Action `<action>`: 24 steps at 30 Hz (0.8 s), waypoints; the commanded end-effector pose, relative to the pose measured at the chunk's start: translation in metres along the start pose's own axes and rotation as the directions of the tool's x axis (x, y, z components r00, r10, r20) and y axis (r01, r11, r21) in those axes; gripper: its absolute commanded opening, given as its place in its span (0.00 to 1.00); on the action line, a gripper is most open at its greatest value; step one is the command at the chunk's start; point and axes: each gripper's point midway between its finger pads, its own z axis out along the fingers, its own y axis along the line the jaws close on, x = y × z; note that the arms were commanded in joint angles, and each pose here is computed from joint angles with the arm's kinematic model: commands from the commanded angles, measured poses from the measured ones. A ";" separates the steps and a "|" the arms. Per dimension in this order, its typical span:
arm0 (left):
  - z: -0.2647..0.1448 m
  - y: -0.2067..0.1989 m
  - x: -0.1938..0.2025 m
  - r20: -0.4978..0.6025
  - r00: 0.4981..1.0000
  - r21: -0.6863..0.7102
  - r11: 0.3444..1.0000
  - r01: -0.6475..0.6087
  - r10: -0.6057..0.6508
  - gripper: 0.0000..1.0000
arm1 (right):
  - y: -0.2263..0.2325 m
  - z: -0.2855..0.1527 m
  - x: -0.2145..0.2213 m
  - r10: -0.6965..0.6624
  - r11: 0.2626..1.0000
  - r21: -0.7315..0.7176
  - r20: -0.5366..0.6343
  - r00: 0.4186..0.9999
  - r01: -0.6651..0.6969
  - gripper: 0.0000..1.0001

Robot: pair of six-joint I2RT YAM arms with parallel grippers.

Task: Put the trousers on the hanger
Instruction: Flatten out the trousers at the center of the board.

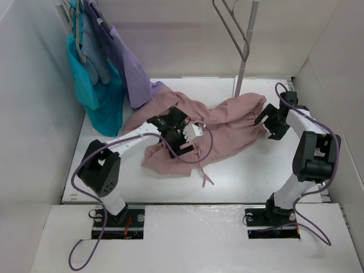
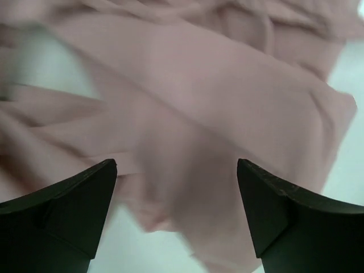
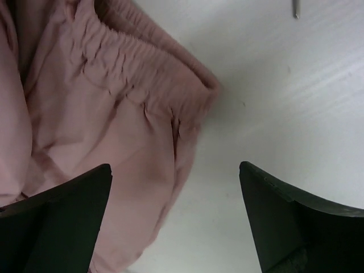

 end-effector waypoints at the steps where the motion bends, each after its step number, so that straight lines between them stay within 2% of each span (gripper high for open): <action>1: 0.021 -0.017 0.023 -0.039 0.995 0.011 0.995 0.097 -0.096 0.85 | 0.039 0.012 -0.046 0.040 0.988 -0.150 0.120 0.992 -0.022 0.97; 3: 0.037 -0.019 0.027 -0.061 0.990 0.021 0.992 0.125 -0.124 0.85 | 0.037 0.035 -0.047 0.052 0.991 -0.129 0.086 0.995 -0.041 0.94; 6: 0.047 -0.027 0.025 -0.052 0.985 0.063 0.984 0.168 -0.165 0.79 | 0.039 0.056 -0.043 0.060 0.988 -0.142 0.047 0.997 -0.053 0.71; 7: 0.049 -0.031 0.024 -0.041 0.985 0.081 0.982 0.168 -0.165 0.71 | 0.039 0.056 -0.043 0.060 0.988 -0.142 0.047 0.997 -0.053 0.62; 8: 0.052 -0.034 0.029 -0.049 0.985 0.085 0.982 0.170 -0.166 0.59 | 0.035 0.062 -0.036 0.071 0.989 -0.132 0.031 0.997 -0.066 0.40; 9: 0.051 -0.032 0.030 -0.047 0.983 0.088 0.980 0.179 -0.176 0.33 | 0.034 0.061 -0.036 0.070 0.989 -0.136 0.037 0.997 -0.064 0.27; 11: 0.038 -0.020 0.034 -0.043 0.976 0.075 0.974 0.215 -0.213 0.04 | 0.026 0.057 -0.034 0.079 0.990 -0.122 0.045 0.996 -0.073 0.05; 12: 0.032 -0.013 0.036 -0.039 0.971 0.076 0.968 0.238 -0.235 0.00 | 0.023 0.049 -0.032 0.069 0.991 -0.117 0.063 0.996 -0.061 0.00; 16: -0.026 0.032 0.046 0.010 0.949 0.061 0.947 0.314 -0.316 0.00 | 0.013 0.019 -0.037 0.021 0.997 -0.075 0.146 0.989 -0.010 0.00; 17: -0.048 0.050 0.048 0.061 0.947 0.044 0.949 0.314 -0.316 0.00 | 0.011 0.011 -0.036 0.021 0.997 -0.071 0.156 0.988 -0.010 0.00; 22: -0.132 0.089 0.014 0.249 0.948 -0.049 0.975 0.216 -0.197 0.00 | 0.009 -0.048 -0.030 0.001 0.995 -0.096 0.242 0.970 0.023 0.00; 24: -0.145 0.088 -0.003 0.324 0.932 -0.025 0.983 0.181 -0.164 0.00 | 0.015 -0.082 -0.029 -0.005 0.988 -0.143 0.301 0.954 0.051 0.00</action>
